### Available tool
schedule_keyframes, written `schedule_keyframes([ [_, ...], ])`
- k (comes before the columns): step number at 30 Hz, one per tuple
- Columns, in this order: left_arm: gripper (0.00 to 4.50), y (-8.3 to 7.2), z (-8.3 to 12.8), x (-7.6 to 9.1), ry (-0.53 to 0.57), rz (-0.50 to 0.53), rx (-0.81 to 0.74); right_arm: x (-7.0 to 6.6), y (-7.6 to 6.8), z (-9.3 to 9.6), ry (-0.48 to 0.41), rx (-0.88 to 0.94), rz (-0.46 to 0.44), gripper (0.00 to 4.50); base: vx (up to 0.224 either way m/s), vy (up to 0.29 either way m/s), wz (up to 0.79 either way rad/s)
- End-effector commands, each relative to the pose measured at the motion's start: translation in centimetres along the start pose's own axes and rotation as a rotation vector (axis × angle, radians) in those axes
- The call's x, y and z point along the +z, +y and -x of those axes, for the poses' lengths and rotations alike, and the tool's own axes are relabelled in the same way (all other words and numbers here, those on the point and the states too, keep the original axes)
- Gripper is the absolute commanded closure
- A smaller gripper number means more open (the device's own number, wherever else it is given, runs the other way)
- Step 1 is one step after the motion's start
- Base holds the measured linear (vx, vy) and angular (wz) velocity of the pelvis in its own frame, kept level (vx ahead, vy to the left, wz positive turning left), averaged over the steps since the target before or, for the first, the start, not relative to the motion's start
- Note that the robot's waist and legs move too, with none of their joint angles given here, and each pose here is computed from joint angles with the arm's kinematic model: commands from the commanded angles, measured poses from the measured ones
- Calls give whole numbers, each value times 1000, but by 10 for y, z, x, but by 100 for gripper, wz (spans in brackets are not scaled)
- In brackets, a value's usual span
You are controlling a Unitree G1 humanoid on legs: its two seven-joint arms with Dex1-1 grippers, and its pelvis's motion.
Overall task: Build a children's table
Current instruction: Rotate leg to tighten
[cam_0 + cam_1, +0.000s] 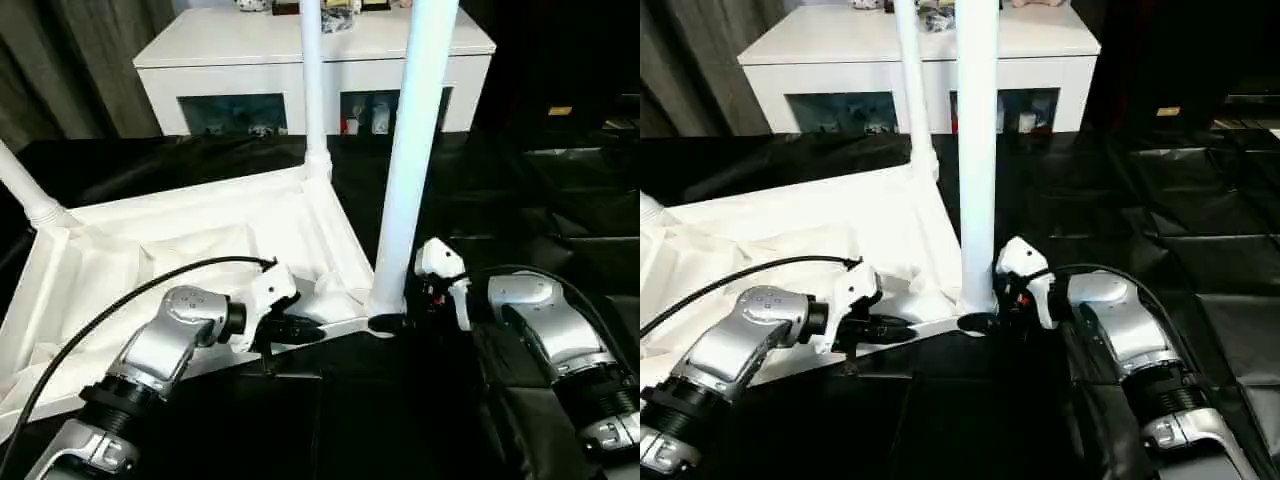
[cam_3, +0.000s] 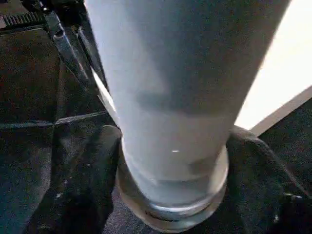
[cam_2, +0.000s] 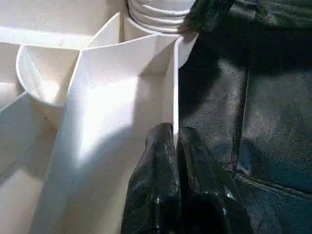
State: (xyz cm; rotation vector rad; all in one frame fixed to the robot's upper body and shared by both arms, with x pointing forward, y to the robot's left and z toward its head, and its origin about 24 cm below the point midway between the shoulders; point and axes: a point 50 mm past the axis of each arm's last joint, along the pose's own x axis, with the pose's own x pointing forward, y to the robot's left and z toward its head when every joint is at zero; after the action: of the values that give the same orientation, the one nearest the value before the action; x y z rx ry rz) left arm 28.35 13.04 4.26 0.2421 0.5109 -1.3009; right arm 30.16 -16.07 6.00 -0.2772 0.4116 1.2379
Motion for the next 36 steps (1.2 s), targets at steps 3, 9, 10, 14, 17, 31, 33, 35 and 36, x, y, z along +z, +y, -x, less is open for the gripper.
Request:
schedule_keyframes([
  [3,450,-2,-1,3,-19,-5,-20,1,4,-5,8,39,7,166,0,0,0],
  [9,450,1,-3,2,-19,-2,25,1,-3,-15,-20,-73,-53,182,0,0,0],
  [10,450,3,-4,3,-21,-1,53,1,-6,-20,-33,-135,-79,182,0,0,0],
  [14,450,16,-12,6,-20,11,187,0,-17,-36,-74,-330,-179,183,0,0,0],
  [17,450,29,-18,11,-1,72,330,-1,-25,-45,-87,-494,-266,183,0,0,0],
  [31,450,55,-48,43,-47,113,655,7,-27,-88,-121,-842,-376,184,0,0,0],
  [33,450,52,-47,37,-16,100,606,18,-26,-86,-192,-771,-316,149,0,0,0],
  [35,450,50,-45,33,2,98,582,22,-27,-83,-216,-744,-284,111,0,0,0],
  [36,450,50,-45,33,2,98,581,22,-27,-83,-216,-744,-284,111,0,0,0],
])
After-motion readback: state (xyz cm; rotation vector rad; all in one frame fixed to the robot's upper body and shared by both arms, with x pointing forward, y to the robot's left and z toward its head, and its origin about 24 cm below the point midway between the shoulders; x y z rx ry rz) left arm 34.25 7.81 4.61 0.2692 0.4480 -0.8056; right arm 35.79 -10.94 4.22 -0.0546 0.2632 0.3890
